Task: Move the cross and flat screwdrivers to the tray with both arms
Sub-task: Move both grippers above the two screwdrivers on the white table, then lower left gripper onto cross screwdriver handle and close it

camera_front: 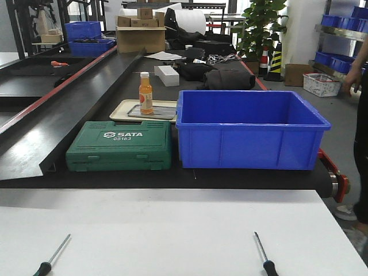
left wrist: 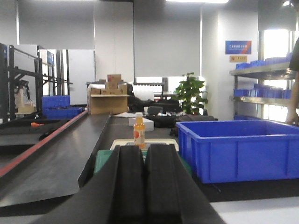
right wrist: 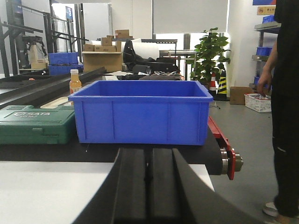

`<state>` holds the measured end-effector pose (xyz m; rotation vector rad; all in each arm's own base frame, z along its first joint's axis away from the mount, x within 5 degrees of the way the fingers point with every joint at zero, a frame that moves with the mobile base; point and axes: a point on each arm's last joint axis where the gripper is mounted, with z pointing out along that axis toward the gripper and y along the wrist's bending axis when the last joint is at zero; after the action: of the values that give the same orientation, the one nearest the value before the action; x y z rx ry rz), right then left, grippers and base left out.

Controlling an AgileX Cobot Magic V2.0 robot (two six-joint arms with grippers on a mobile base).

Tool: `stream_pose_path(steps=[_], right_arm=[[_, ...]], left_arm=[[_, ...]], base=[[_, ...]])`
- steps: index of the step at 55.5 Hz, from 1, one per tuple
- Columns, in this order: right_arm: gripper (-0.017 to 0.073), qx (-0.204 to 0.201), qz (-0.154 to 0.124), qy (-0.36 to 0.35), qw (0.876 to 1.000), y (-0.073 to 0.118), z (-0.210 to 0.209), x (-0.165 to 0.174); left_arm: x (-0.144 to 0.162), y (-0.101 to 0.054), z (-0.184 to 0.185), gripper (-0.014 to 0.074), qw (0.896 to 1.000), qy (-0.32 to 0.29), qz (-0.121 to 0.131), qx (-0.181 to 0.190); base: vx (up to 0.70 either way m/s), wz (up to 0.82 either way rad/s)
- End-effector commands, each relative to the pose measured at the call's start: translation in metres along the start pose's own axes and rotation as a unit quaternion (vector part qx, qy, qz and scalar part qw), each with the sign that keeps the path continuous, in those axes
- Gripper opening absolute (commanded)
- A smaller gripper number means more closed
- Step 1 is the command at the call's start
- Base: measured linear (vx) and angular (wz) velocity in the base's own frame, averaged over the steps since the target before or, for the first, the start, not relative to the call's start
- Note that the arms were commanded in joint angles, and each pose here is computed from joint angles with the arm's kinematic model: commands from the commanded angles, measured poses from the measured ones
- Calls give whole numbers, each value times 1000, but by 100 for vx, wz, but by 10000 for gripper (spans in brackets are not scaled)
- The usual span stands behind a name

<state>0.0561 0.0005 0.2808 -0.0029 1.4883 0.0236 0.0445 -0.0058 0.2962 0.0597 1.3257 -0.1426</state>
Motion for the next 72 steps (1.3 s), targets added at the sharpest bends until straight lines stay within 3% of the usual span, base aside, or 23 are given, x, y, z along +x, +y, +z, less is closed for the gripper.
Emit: stream_pose_path(steps=[1,9,18,33,39,42,49,54,59,67,72], right_arm=[[-3,-2,-5,-27,1000,1,11,-36],[10,-1,-7,35,999,1,34,-28],[83,2,-8,135,991,1,56,-3],[283,1,-9,228,974,1,89,26],[323,4,15,252,968,2,100,37],[325,5,18,269,963,2,105,43],[325,7,18,306,952,1,113,55],[325,8,17,324,946,1,117,60],[325,8,17,335,942,1,120,64],[325,8,17,344,939,1,122,67],[325,8,17,344,939,1,122,67]], left_arm=[[-23,-1,17,41,1000,19,-9,3],[-19,-1,44,74,997,82,-4,0],[9,-1,71,123,982,187,-4,-4],[38,0,106,281,971,239,-7,-7],[53,1,115,382,961,275,-34,-17],[64,1,117,444,950,310,-37,-20],[77,3,128,550,937,347,-37,-27],[77,3,144,559,924,378,-47,-35],[78,9,168,549,904,423,-49,-51],[81,29,214,544,871,485,-27,-76],[84,38,243,544,855,513,-1,-71]], base=[[0,0],[0,0],[0,0],[0,0],[0,0],[0,0],[0,0],[0,0],[0,0],[0,0],[0,0]])
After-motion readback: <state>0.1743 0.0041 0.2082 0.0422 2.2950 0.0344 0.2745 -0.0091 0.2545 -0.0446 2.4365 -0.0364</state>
